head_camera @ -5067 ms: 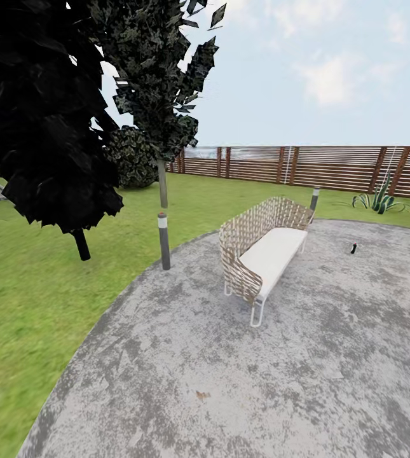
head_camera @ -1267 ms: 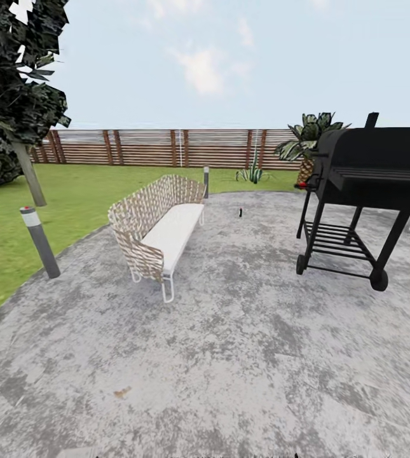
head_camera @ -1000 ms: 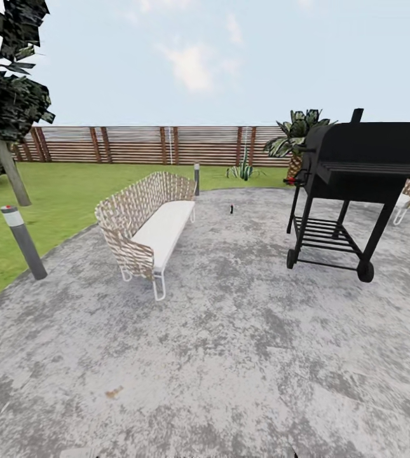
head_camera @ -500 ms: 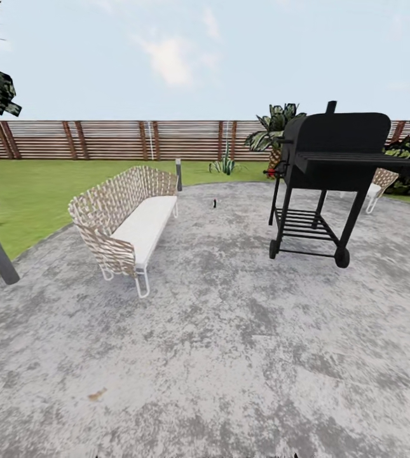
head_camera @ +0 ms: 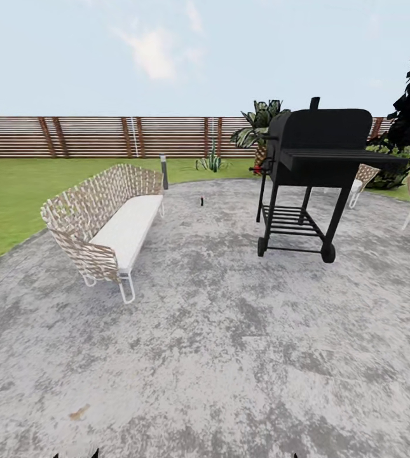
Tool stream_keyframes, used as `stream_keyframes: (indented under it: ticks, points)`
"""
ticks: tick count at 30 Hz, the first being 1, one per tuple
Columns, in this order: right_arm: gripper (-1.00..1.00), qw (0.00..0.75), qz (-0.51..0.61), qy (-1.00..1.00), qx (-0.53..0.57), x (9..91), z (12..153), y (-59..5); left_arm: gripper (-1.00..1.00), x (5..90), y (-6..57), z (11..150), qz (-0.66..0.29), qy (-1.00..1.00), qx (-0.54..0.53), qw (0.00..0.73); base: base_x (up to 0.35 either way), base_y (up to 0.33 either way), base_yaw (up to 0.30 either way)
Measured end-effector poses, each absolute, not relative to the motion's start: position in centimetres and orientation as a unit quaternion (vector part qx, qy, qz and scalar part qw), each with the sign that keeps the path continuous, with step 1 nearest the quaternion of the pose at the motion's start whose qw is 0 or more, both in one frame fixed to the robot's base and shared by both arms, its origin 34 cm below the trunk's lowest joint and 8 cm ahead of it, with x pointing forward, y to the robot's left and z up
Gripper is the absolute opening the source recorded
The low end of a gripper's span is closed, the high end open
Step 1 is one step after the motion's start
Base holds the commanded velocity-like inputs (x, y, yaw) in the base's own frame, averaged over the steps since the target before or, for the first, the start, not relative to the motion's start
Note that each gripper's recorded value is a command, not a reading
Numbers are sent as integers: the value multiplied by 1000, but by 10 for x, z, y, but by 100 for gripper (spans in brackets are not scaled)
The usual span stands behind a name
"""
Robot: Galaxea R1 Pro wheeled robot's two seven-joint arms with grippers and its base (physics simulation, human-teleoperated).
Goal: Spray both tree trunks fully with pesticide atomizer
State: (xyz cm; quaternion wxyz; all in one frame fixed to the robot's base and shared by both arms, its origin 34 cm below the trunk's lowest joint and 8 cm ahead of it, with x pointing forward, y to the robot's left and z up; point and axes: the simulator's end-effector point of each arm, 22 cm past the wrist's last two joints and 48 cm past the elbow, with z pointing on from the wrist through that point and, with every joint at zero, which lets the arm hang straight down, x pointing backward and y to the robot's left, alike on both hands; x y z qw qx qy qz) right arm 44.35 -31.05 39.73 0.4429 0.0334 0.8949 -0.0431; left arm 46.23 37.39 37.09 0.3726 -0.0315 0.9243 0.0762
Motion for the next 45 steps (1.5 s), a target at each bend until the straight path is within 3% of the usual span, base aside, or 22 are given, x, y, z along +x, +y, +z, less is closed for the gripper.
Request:
stream_keyframes:
  ticks: [21, 45]
  points:
    - [100, 444, -43, 894, 32, 444, 398, -309, 100, 462, 376, 372, 78, 924, -32, 374, 324, -98, 0]
    - [100, 444, -42, 895, 30, 444, 398, -308, 100, 462, 378, 372, 79, 923, -31, 374, 340, 35, 0]
